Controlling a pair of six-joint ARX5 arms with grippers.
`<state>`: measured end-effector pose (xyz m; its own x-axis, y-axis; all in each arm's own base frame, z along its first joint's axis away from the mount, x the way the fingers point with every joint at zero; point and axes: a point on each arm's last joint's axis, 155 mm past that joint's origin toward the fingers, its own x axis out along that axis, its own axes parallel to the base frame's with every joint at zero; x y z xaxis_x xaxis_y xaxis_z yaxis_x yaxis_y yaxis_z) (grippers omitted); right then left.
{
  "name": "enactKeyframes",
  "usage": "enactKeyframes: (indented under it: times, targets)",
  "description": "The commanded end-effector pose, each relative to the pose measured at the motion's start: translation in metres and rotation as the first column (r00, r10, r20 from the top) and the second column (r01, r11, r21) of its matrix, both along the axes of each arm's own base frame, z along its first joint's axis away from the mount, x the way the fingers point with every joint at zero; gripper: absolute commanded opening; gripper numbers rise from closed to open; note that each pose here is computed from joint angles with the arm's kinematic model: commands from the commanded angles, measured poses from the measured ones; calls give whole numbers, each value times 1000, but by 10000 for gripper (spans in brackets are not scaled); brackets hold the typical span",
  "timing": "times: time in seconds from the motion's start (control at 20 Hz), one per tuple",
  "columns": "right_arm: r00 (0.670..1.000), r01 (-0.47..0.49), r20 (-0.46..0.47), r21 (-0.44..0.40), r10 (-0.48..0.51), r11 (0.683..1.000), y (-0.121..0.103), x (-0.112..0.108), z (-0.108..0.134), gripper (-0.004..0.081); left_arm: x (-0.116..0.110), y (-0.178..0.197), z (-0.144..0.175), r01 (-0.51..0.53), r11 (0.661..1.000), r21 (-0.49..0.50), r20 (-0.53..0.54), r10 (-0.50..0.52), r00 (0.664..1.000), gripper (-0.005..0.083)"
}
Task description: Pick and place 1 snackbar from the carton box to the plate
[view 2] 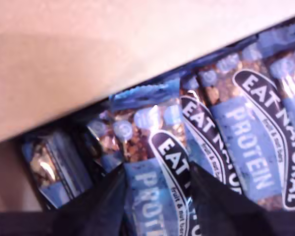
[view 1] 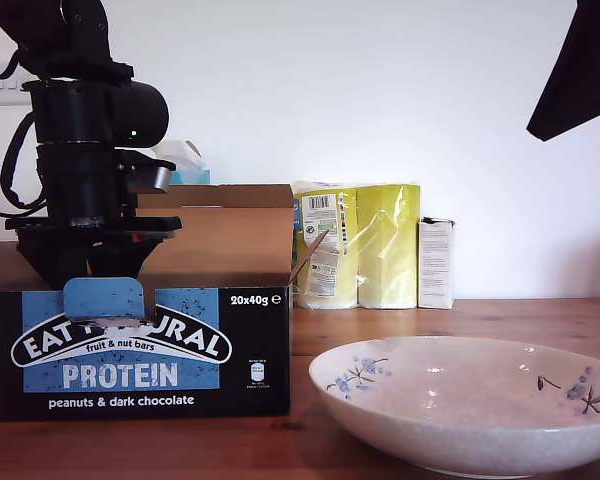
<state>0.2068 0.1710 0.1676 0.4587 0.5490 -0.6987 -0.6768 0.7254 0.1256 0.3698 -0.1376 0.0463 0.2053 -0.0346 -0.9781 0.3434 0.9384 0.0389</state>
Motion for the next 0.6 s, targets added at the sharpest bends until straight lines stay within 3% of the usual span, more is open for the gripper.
enactKeyframes:
  times: [0.0,0.25,0.55]
  targets:
    - [1000,-7,26,12,7,1000,3,2,8,-13,-13,1,-21,8,1000,21,-77,-6,997,265]
    - [999,-7,34,17,6,1000,4,4,9,-13,-7,-2,-5,9,1000,16,-65,-8,998,250]
    - [999,-7,33,16,6,1000,4,4,9,-13,7,-18,51,50,999,-18,-32,-50,998,250]
